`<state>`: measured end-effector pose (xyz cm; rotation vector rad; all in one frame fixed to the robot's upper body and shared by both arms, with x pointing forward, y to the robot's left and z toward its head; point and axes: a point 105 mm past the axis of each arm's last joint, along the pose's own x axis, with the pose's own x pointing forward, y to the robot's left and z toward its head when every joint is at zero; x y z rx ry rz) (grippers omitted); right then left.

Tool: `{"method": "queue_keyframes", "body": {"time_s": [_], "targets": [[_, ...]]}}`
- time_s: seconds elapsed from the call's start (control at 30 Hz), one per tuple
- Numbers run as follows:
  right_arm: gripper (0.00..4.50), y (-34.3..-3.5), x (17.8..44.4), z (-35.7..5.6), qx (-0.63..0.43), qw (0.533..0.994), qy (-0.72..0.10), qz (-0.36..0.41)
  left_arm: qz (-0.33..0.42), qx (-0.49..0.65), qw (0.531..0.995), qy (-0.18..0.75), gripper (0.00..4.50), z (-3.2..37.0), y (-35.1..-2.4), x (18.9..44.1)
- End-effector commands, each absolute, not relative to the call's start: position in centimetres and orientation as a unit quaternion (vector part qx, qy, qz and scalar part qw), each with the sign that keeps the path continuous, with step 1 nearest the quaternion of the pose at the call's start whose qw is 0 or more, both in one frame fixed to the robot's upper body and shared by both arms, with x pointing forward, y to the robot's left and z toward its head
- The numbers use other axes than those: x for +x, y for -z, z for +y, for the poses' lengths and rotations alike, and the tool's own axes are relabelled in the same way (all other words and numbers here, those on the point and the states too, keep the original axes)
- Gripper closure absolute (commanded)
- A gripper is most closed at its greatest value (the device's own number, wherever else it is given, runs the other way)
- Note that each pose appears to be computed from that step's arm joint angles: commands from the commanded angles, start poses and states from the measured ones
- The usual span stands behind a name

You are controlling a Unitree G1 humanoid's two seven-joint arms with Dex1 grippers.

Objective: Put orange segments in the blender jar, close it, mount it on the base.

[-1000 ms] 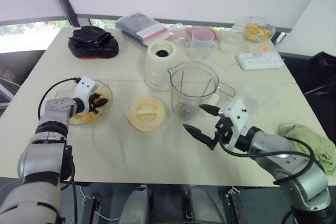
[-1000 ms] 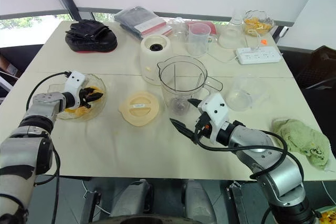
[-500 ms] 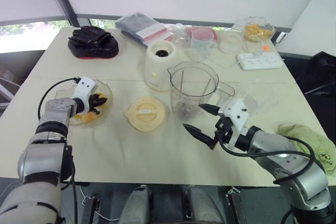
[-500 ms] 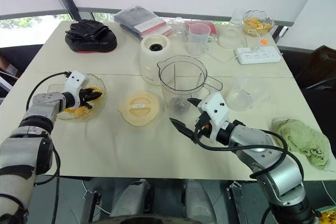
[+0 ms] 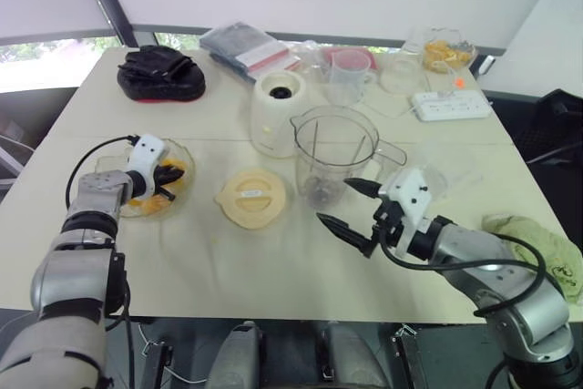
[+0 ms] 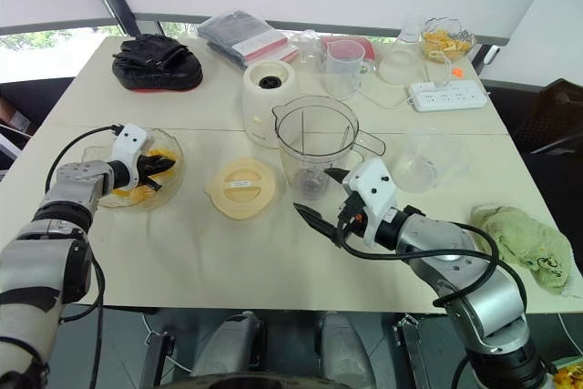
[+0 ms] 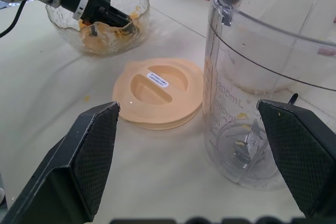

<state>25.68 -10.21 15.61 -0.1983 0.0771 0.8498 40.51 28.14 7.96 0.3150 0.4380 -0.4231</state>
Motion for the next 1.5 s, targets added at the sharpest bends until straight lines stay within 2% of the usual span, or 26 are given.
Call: {"method": "queue_keyframes", "body": {"time_s": [0.03, 0.2, 0.33, 0.57, 1.03, 1.5], "targets": [[0.09, -16.5, 25.7, -10.2, -0.104, 0.905, -0.412, 0.018, 0.220, 0.151, 0.943, 0.199, 4.00, 29.1, -7.9, 40.1], [0.09, -16.4, 25.4, -10.3, -0.103, 0.905, -0.412, 0.021, 0.203, 0.143, 0.946, 0.207, 4.00, 29.3, -8.4, 39.8], [0.09, -16.3, 25.3, -10.4, -0.102, 0.906, -0.411, 0.023, 0.152, 0.116, 0.955, 0.225, 4.00, 29.5, -10.0, 39.5], [0.09, -16.1, 25.3, -10.7, -0.103, 0.904, -0.413, 0.031, 0.101, 0.090, 0.960, 0.245, 4.00, 30.4, -11.7, 37.8], [0.09, -16.0, 25.5, -11.0, -0.107, 0.897, -0.427, 0.039, 0.050, 0.059, 0.972, 0.223, 4.00, 30.9, -15.6, 35.0], [0.09, -15.9, 25.6, -10.9, -0.107, 0.895, -0.431, 0.039, 0.027, 0.052, 0.966, 0.251, 4.00, 29.0, -18.4, 34.7]]}}
